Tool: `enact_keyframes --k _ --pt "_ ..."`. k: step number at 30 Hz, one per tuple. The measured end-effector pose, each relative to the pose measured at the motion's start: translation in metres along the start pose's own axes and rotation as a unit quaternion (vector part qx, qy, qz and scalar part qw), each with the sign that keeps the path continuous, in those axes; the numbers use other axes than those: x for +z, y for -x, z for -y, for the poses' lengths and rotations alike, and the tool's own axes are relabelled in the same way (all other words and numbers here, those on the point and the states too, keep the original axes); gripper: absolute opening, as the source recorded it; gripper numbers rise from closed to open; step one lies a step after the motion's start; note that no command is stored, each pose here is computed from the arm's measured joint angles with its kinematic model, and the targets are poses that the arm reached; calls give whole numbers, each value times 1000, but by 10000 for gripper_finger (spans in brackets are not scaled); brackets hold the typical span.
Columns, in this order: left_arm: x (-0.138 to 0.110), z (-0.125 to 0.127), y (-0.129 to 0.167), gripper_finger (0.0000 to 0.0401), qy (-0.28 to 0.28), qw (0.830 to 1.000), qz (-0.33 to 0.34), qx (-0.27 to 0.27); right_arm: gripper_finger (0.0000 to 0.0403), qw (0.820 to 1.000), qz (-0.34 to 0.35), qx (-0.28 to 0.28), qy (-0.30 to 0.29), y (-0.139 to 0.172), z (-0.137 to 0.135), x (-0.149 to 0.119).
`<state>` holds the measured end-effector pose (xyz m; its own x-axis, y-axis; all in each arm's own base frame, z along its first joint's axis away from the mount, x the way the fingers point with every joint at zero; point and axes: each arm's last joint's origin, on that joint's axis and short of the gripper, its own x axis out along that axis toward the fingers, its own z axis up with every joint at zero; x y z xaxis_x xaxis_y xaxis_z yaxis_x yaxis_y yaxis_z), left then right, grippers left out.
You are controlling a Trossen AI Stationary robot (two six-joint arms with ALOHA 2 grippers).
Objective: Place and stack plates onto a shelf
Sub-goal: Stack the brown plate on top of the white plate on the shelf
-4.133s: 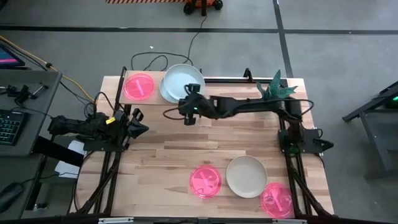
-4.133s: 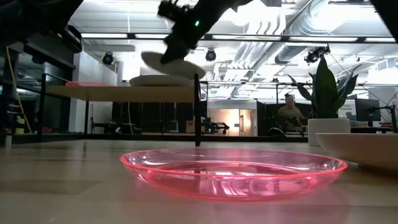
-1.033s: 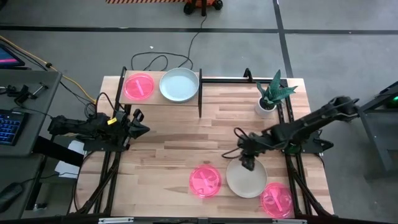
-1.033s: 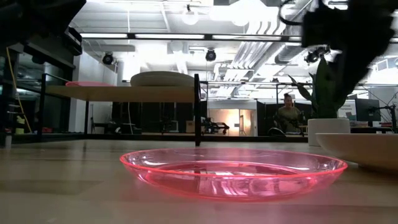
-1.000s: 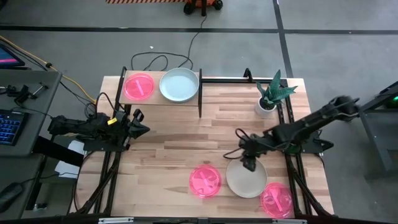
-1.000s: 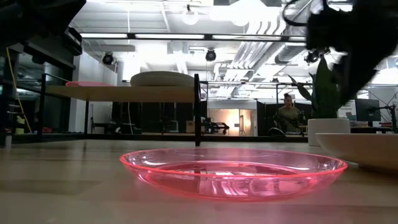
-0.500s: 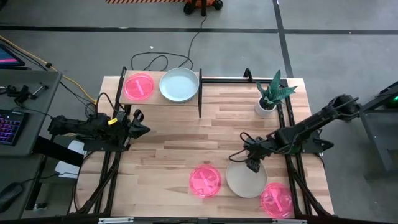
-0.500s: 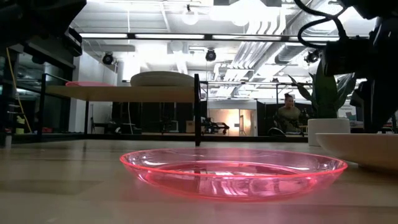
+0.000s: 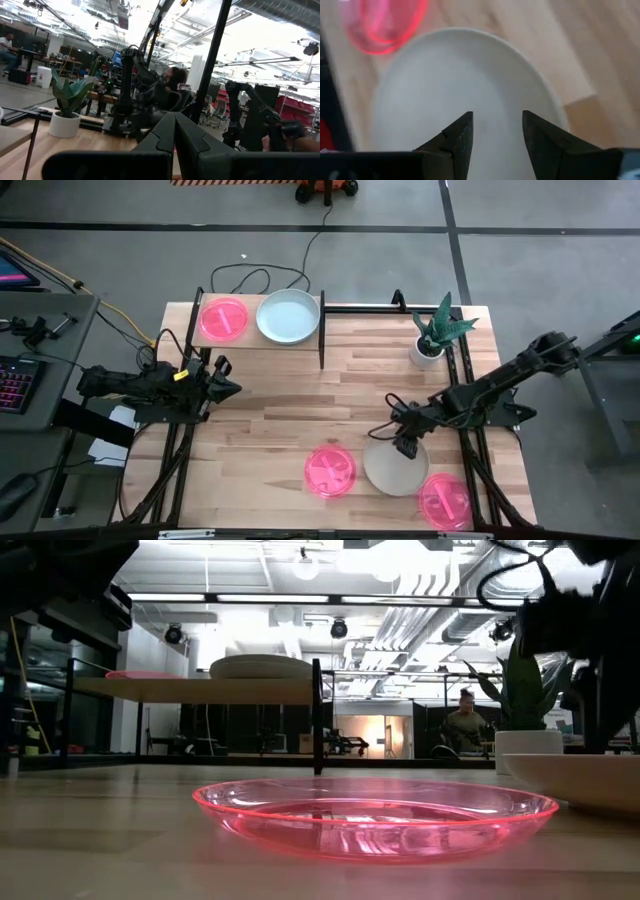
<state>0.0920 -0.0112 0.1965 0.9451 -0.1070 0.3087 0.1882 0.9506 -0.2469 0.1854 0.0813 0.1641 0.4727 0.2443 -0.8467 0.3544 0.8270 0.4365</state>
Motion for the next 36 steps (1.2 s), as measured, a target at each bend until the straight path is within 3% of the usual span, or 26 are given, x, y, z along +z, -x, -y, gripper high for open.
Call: enact_keyframes --k 3,7,14,23,36 --pt "0 0 0 1 0 1000 0 0 151 1000 8 1 22 5 -6 5" --pt "0 0 0 1 0 1000 0 0 151 997 38 -47 48 10 -7 10" --pt "0 0 0 1 0 1000 0 0 151 995 27 -91 37 8 2 4" --pt "0 0 0 1 0 1000 0 0 151 993 7 -117 8 -2 20 -10" --pt "0 0 0 1 0 1000 0 0 151 994 -1 -113 5 -6 21 -11"
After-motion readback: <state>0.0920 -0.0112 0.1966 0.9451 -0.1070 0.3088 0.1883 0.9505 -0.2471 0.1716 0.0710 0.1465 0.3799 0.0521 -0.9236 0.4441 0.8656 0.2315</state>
